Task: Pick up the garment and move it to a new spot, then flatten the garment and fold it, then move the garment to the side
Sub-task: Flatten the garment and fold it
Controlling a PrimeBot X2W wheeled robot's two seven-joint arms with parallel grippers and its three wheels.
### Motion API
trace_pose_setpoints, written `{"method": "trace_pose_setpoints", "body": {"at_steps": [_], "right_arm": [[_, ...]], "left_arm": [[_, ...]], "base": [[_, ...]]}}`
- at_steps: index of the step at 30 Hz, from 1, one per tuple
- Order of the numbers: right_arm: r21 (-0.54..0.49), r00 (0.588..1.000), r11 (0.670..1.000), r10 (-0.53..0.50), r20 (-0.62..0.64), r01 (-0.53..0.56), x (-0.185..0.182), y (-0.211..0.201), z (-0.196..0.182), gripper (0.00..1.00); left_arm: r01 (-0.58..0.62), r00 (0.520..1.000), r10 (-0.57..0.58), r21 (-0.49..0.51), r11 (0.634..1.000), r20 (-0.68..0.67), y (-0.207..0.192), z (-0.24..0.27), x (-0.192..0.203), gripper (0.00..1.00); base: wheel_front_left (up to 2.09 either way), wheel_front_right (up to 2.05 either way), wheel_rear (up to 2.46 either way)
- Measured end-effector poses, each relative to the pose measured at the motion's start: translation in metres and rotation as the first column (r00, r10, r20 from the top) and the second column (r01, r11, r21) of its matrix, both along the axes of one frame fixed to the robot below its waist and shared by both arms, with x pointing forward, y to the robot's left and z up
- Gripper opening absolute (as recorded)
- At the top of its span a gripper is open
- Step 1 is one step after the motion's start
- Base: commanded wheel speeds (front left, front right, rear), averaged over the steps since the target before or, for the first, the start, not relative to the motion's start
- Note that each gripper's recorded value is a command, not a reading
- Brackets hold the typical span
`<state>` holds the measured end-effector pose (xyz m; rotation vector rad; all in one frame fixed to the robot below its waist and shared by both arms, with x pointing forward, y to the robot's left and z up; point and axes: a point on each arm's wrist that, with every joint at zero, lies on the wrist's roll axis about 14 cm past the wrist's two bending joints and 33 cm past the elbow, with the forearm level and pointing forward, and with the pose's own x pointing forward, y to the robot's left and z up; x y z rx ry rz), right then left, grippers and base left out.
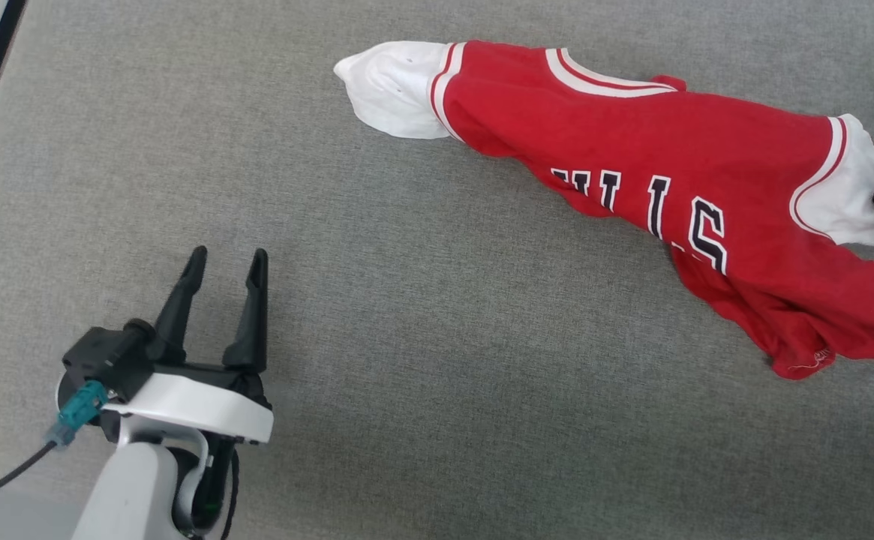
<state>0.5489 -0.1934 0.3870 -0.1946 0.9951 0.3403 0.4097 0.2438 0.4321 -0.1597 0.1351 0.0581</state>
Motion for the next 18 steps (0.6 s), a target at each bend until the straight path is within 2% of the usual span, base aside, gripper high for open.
{"method": "trace_pose_setpoints", "body": {"at_steps": [3, 4, 6, 7, 11, 15, 18], "right_arm": [[-0.006, 1.000, 1.000, -0.003, -0.012, 0.003, -0.001, -0.002, -0.004, 1.00], [-0.004, 1.000, 1.000, -0.010, -0.017, 0.010, -0.002, -0.004, -0.005, 0.71], [0.003, 1.000, 1.000, -0.019, -0.016, 0.019, -0.002, -0.004, -0.006, 0.05], [0.007, 1.000, 1.000, -0.025, -0.018, 0.025, -0.003, -0.005, -0.006, 0.00], [0.024, 0.999, 0.999, -0.037, -0.011, 0.037, -0.004, -0.004, -0.007, 0.00], [0.028, 0.999, 0.999, -0.042, -0.004, 0.042, -0.005, -0.005, -0.006, 0.00], [0.034, 0.999, 0.998, -0.045, -0.001, 0.045, -0.002, -0.005, -0.007, 0.00]], "left_arm": [[0.006, 1.000, -0.006, 0.011, 1.000, 0.012, 0.002, 0.003, 0.006, 1.00], [0.012, 1.000, -0.012, 0.019, 1.000, 0.016, 0.002, 0.004, 0.008, 1.00], [0.032, 0.999, -0.033, 0.036, 0.999, 0.020, 0.001, 0.006, 0.012, 1.00], [0.051, 0.998, -0.053, 0.052, 0.997, 0.023, -0.001, 0.008, 0.016, 1.00], [0.181, 0.981, -0.189, 0.139, 0.974, 0.052, -0.014, 0.024, 0.040, 1.00], [0.324, 0.937, -0.345, 0.238, 0.915, 0.051, -0.028, 0.049, 0.073, 1.00], [0.412, 0.901, -0.433, 0.276, 0.869, 0.019, -0.038, 0.067, 0.102, 1.00]], "base": [[0.00, 0.00, 0.00], [0.00, 0.00, 0.00], [0.00, 0.00, 0.00], [0.00, 0.00, 0.00], [0.00, 0.00, 0.00], [0.00, 0.00, 0.00], [0.00, 0.00, 0.00]]}}
